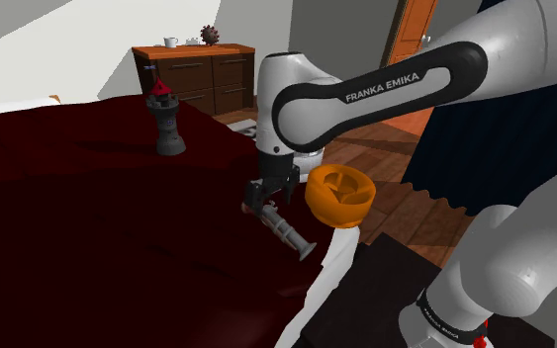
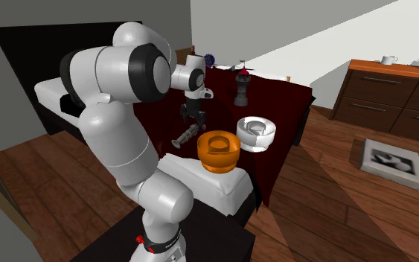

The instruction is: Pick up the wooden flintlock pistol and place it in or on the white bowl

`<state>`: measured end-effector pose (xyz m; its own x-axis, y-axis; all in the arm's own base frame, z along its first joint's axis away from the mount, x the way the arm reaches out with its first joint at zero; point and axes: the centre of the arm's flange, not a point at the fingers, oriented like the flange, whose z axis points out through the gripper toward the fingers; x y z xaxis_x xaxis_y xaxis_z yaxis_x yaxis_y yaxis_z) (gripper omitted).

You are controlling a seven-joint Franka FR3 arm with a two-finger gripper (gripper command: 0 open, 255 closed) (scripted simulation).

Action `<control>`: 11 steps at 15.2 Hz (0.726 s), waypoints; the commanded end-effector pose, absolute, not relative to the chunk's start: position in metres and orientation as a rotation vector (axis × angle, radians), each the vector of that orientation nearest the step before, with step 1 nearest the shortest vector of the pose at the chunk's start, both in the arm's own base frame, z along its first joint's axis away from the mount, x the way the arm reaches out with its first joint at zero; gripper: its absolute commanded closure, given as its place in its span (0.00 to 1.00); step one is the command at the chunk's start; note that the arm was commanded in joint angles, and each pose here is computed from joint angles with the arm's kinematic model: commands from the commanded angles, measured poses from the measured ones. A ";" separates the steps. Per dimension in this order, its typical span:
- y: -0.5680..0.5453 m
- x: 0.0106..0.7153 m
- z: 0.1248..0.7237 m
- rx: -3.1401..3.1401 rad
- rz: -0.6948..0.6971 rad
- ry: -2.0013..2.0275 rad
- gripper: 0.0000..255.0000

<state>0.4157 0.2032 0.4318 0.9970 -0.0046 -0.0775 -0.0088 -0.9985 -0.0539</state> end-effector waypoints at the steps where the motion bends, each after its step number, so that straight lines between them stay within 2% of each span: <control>1: 0.204 0.415 0.422 -3.085 0.119 0.010 0.00; 10: 0.205 0.414 0.414 -3.085 0.119 0.010 0.00; 11: 0.205 0.414 0.414 -3.085 0.119 0.010 1.00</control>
<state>0.4141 0.2045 0.4140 0.9970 -0.0047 -0.0770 -0.0089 -0.9985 -0.0541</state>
